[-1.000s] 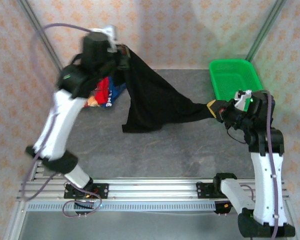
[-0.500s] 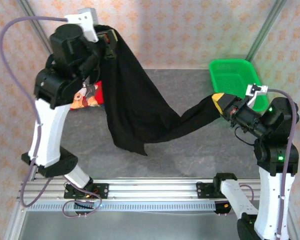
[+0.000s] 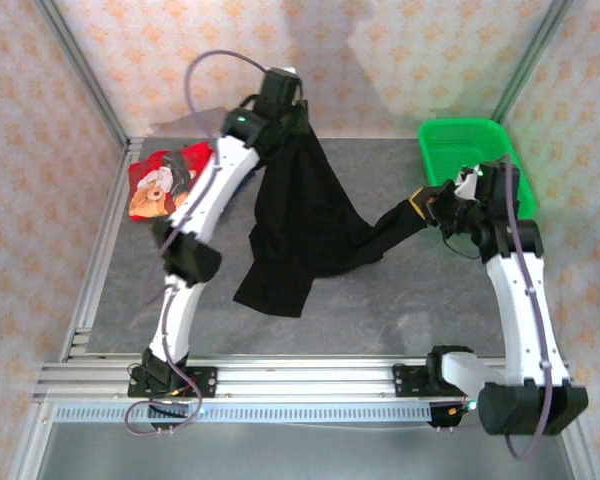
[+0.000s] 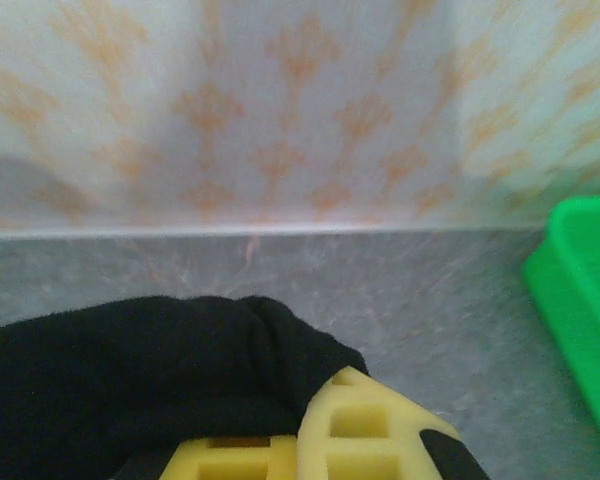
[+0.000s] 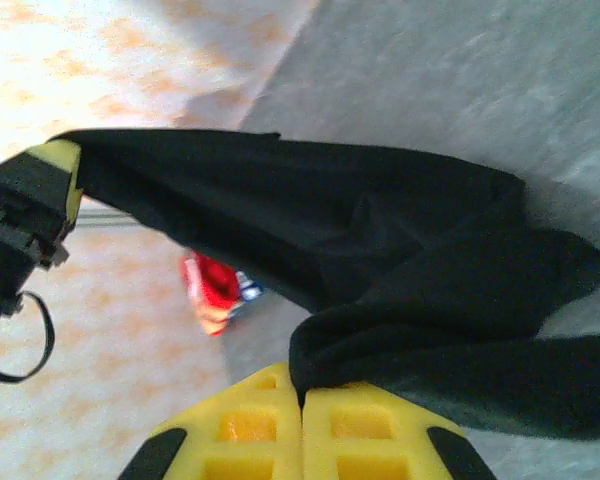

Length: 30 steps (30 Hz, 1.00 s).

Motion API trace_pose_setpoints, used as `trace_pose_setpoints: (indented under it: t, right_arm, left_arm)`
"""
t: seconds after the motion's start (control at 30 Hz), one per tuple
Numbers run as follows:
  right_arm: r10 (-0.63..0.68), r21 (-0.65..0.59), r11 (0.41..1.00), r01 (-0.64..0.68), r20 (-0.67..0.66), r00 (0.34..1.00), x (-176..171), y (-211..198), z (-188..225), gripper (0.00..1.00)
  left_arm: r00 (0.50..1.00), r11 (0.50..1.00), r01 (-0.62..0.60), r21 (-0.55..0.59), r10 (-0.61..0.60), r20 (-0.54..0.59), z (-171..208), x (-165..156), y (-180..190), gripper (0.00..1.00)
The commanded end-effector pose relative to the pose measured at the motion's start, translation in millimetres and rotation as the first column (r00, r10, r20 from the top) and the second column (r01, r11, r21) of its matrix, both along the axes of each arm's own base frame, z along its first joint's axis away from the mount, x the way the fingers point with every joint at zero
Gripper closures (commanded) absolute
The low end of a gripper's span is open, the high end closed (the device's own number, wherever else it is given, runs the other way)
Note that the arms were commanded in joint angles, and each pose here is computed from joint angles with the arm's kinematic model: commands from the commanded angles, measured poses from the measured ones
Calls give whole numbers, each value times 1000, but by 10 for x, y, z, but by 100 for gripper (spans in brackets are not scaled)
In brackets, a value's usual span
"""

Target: Fold and stack the t-shirts

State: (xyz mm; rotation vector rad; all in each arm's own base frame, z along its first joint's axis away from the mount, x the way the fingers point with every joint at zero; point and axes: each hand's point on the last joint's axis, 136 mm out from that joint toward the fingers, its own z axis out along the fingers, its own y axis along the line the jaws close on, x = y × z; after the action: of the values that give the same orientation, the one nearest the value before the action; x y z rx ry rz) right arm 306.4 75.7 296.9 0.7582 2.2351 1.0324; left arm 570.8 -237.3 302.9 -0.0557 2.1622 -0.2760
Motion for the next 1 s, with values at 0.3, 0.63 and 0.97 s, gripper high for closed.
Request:
trace_pose_setpoints:
  t: [0.3, 0.63, 0.97]
  right_arm:
    - [-50, -224, 973, 49, 2, 999, 323, -326, -417, 100]
    - [-21, -212, 977, 9, -52, 998, 105, -271, -624, 100]
    - [-31, -233, 973, -1, -133, 991, -79, -300, -966, 100]
  left_arm:
    - [970, 986, -156, -67, 140, -198, 33, -676, 587, 8]
    - [754, 915, -382, -134, 224, -617, -1425, -2727, 1228, 17]
    - [587, 910, -407, -84, 190, -787, -2531, -3067, 1110, 42]
